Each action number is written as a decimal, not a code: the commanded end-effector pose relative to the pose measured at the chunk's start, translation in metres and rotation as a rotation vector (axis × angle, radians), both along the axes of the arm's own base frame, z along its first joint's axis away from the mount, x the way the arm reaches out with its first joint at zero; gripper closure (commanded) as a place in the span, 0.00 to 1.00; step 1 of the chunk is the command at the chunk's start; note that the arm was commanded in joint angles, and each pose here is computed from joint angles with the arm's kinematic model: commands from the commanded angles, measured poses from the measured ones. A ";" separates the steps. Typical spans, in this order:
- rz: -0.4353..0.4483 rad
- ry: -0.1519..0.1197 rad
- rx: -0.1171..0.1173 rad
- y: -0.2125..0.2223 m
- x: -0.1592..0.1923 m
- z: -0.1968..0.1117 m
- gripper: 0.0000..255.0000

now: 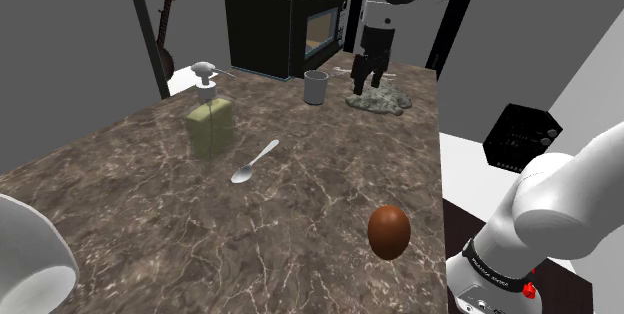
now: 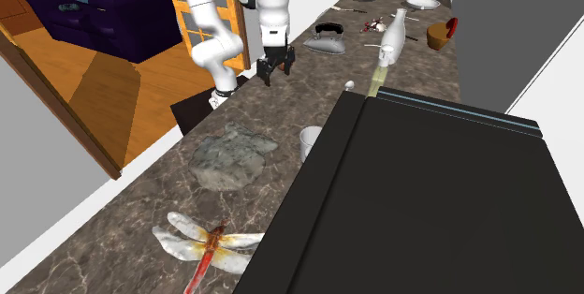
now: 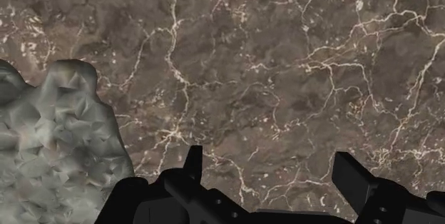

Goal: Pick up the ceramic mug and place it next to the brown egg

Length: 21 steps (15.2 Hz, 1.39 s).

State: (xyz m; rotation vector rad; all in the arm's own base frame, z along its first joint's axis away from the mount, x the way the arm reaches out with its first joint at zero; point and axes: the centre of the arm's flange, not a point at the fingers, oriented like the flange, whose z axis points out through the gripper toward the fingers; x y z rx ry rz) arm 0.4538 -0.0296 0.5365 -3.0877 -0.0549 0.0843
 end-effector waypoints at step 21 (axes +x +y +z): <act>0.118 -0.011 -0.116 -0.013 0.241 -0.058 0.00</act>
